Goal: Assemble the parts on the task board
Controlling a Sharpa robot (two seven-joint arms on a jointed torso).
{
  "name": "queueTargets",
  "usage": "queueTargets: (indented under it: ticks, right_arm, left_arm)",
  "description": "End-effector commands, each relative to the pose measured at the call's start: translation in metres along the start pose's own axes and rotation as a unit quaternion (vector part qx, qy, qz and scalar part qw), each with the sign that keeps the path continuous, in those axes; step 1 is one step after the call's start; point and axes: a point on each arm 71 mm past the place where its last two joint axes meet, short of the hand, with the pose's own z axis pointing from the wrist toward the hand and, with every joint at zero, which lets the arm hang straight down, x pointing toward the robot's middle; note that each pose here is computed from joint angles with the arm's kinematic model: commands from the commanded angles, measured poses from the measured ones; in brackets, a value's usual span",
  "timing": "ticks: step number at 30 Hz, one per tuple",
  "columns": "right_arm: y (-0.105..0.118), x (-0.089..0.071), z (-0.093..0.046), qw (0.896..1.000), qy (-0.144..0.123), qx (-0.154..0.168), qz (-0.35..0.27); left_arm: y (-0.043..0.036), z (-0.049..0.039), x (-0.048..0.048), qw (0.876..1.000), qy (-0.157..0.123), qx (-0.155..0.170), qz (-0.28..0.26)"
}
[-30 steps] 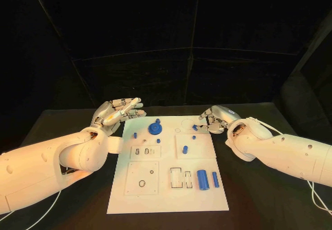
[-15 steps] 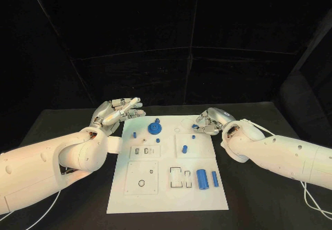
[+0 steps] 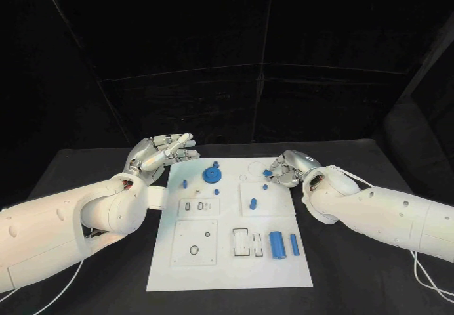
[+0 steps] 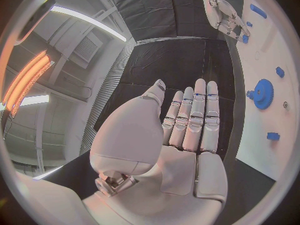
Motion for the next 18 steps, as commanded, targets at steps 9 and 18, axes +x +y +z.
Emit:
queueTargets:
  ticks: [9, 18]
  right_arm:
    - [0.0026, 0.0025, 0.0009, 1.0, 0.011, -0.001, -0.011]
    - [0.0047, 0.0039, 0.002, 1.0, 0.013, -0.004, -0.011]
  left_arm:
    - [-0.0007, 0.0005, 0.0015, 1.0, 0.008, 0.002, -0.002]
    - [-0.0004, 0.0007, 0.0015, 1.0, 0.008, 0.001, -0.002]
